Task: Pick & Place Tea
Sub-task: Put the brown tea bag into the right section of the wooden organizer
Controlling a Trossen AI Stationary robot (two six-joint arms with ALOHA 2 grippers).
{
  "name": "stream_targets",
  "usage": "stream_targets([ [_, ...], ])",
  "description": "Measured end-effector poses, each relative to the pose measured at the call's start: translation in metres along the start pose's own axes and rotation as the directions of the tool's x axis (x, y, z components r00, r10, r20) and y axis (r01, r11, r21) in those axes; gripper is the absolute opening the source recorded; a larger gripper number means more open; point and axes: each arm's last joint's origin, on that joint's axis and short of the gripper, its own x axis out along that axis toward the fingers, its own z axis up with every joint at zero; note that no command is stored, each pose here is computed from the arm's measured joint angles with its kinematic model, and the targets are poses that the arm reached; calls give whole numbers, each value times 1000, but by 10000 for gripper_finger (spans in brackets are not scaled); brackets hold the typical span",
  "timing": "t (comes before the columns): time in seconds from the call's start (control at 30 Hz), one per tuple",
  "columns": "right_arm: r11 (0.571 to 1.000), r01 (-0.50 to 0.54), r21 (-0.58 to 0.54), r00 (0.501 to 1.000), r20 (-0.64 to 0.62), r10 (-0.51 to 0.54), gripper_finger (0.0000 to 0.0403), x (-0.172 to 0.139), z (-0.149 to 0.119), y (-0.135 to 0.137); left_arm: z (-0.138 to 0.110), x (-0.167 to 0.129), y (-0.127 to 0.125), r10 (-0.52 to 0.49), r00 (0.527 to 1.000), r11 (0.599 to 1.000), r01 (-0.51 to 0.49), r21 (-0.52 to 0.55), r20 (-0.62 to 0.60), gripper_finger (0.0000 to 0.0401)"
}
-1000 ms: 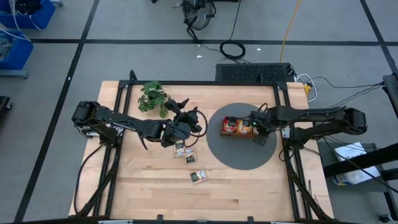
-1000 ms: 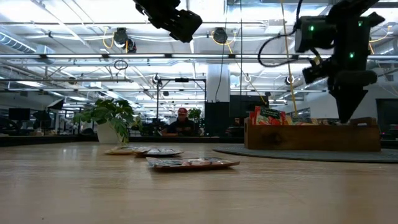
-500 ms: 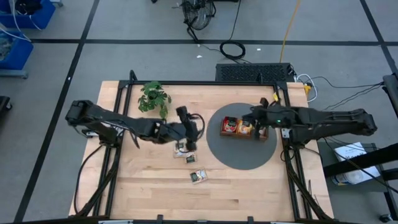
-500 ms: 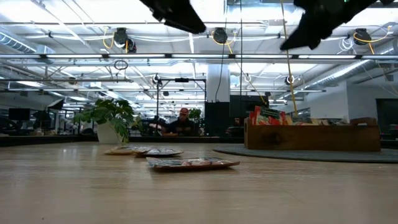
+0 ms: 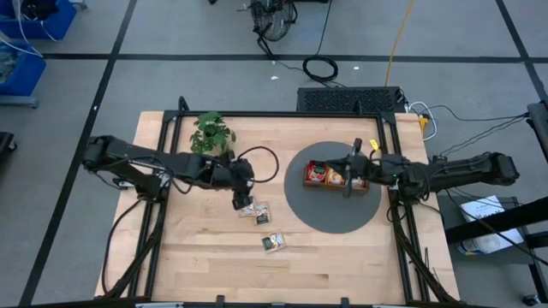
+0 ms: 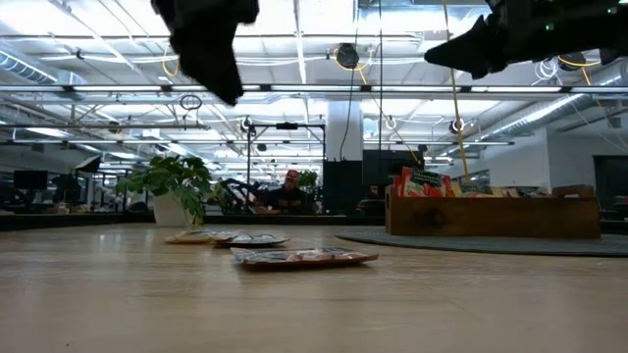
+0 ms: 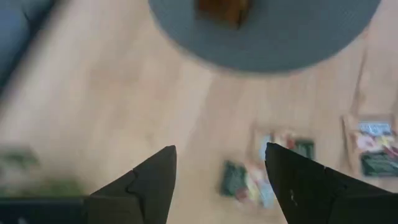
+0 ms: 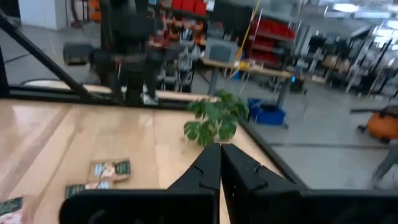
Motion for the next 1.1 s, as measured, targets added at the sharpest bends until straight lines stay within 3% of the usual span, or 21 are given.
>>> stream_targets([
  [0.13, 999, 9, -33, 999, 46, -8, 0, -1, 2, -1, -5, 14, -6, -66, 994, 975, 45, -218, -92, 243],
  [0.33, 996, 15, -90, 999, 54, -10, 0, -1, 3, -1, -22, 57, -34, -150, 942, 941, 43, -335, -301, 243],
  [0.6, 991, 16, -134, 999, 52, -9, 0, -1, 3, -1, -37, 116, -43, -224, 860, 757, -141, -638, -457, 243],
  [0.77, 991, 15, -134, 999, 51, -9, 0, -1, 3, -1, -41, 130, -36, -188, 854, 664, -253, -703, -485, 243],
  [0.9, 990, 11, -142, 999, 40, -6, 0, -1, 2, -1, -42, 132, -35, -167, 855, 624, -295, -724, -492, 243],
  [1.1, 987, 8, -163, 1000, 30, -3, 0, -1, 1, 0, -49, 127, -34, -161, 804, 558, -405, -725, -573, 243],
])
